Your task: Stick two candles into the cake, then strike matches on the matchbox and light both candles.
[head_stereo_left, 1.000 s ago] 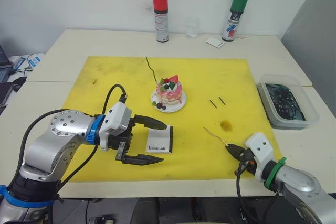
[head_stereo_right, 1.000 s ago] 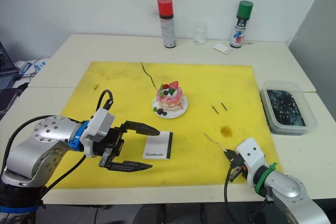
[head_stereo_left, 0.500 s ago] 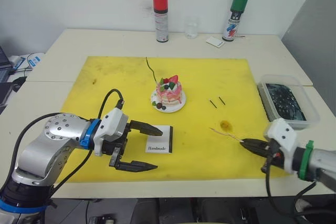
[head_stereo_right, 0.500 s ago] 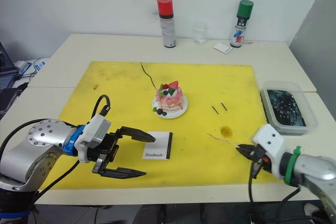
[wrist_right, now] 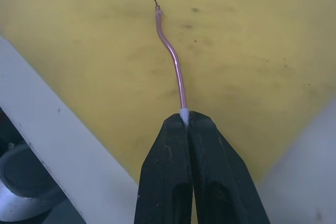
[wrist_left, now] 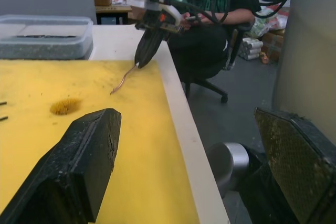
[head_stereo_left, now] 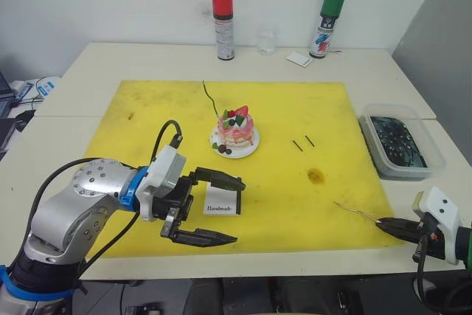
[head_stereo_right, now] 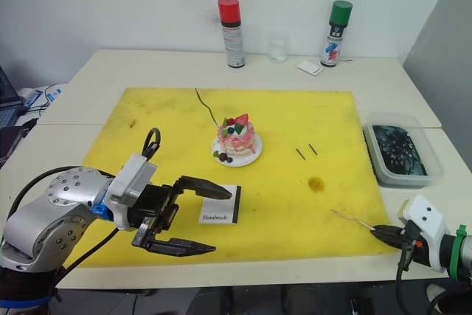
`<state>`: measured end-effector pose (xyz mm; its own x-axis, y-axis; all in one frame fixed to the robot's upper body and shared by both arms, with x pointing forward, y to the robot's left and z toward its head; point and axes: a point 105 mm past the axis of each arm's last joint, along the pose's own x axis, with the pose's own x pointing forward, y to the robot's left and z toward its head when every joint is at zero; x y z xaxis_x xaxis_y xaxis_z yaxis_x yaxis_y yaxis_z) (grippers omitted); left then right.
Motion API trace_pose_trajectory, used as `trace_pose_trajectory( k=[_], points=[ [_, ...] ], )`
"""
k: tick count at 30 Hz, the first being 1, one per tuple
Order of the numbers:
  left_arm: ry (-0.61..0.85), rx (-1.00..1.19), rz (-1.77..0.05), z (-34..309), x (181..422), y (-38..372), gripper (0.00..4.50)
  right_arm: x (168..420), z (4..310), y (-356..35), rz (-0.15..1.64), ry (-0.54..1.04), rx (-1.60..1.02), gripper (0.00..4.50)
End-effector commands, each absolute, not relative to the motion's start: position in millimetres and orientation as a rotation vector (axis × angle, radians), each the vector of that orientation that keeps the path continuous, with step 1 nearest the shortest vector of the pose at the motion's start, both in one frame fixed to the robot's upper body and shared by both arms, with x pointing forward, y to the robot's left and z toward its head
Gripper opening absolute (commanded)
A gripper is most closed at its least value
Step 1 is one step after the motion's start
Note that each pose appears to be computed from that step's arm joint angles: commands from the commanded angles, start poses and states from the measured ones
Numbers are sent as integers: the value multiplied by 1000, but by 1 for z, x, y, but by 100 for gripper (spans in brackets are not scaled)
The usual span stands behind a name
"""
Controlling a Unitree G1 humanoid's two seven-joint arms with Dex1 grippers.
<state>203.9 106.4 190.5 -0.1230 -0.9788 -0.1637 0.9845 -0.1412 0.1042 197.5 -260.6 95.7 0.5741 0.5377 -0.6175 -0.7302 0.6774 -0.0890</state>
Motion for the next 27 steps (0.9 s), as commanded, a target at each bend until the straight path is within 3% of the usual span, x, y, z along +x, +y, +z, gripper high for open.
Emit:
trace_pose_trajectory(
  k=[1, 4, 10, 17, 22, 27],
  points=[
    [8, 238, -1734, 195, 198, 102, 450, 200, 100, -261, 760, 578, -378, 1],
    [16, 249, -1735, 192, 198, 102, 450, 201, 99, -261, 762, 592, -376, 69],
    [48, 274, -1712, 186, 197, 106, 450, 203, 112, -263, 779, 604, -403, 279],
    [53, 342, -1702, 176, 195, 109, 450, 204, 157, -253, 839, 661, -479, 279],
    [-8, 376, -1739, 176, 189, 97, 450, 199, 158, -258, 797, 934, -618, 279],
    [-45, 381, -1760, 176, 183, 88, 450, 209, 152, -254, 739, 1006, -592, 279]
  ],
)
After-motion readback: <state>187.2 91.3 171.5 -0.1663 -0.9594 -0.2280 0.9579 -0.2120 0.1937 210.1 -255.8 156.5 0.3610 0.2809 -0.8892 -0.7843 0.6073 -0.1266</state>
